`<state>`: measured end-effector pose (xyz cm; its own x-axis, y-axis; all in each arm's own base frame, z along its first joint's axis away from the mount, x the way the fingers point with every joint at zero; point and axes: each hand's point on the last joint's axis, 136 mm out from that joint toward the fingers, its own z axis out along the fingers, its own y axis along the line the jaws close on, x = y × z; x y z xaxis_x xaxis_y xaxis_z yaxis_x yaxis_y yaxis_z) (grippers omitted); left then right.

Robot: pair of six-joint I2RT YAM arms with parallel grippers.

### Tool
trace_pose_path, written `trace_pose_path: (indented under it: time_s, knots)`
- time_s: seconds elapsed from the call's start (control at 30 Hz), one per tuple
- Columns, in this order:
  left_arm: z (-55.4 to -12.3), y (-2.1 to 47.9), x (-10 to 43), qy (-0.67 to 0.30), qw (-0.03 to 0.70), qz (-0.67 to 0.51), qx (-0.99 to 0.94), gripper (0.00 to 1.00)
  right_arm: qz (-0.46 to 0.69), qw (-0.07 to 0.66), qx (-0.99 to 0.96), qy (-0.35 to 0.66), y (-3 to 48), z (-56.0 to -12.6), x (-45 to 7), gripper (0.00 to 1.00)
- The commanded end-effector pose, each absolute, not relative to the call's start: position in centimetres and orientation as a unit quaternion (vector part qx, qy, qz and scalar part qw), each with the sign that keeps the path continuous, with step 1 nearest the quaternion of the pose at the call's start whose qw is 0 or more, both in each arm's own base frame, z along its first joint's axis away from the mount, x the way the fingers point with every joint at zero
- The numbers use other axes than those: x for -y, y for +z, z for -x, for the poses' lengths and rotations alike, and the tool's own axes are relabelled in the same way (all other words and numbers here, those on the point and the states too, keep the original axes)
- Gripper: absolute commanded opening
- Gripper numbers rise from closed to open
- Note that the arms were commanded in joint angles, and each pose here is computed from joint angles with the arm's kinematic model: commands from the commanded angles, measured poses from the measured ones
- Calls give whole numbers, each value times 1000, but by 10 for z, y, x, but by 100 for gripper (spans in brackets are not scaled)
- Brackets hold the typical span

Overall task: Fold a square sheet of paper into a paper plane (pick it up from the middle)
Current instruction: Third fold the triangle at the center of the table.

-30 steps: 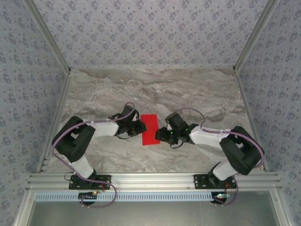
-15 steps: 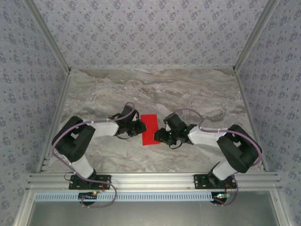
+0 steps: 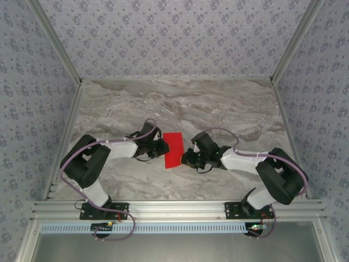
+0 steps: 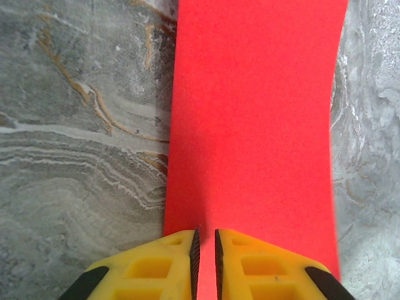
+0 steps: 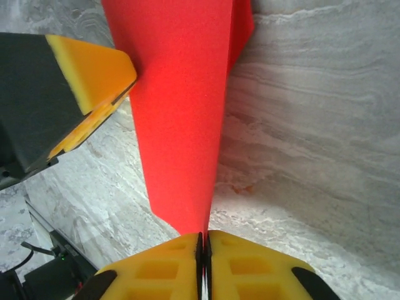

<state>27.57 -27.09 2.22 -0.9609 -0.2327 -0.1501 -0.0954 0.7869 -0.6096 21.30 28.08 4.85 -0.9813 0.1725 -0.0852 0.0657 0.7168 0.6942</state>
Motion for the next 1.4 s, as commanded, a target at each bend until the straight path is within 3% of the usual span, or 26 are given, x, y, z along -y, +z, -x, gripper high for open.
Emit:
trace_pose_path:
  time_s: [0.0, 0.13, 0.27, 0.6, 1.37]
  knots:
    - [-279, 29, 278, -322, 112, 69, -938, 17, -76, 79, -918, 382, 59, -218, -283, 7]
    - [-295, 71, 291, -347, 150, 32, -925, 17, -80, 87, -915, 385, 68, -225, -286, 3]
    - [-312, 92, 276, -303, 189, 34, -933, 17, -97, 73, -924, 361, 63, -225, -281, 2]
    - [-330, 63, 261, -278, 173, 60, -943, 15, -106, 59, -927, 354, 61, -227, -282, 2]
    - [-313, 12, 274, -270, 97, 49, -957, 10, -96, 54, -926, 362, 60, -259, -316, 2]
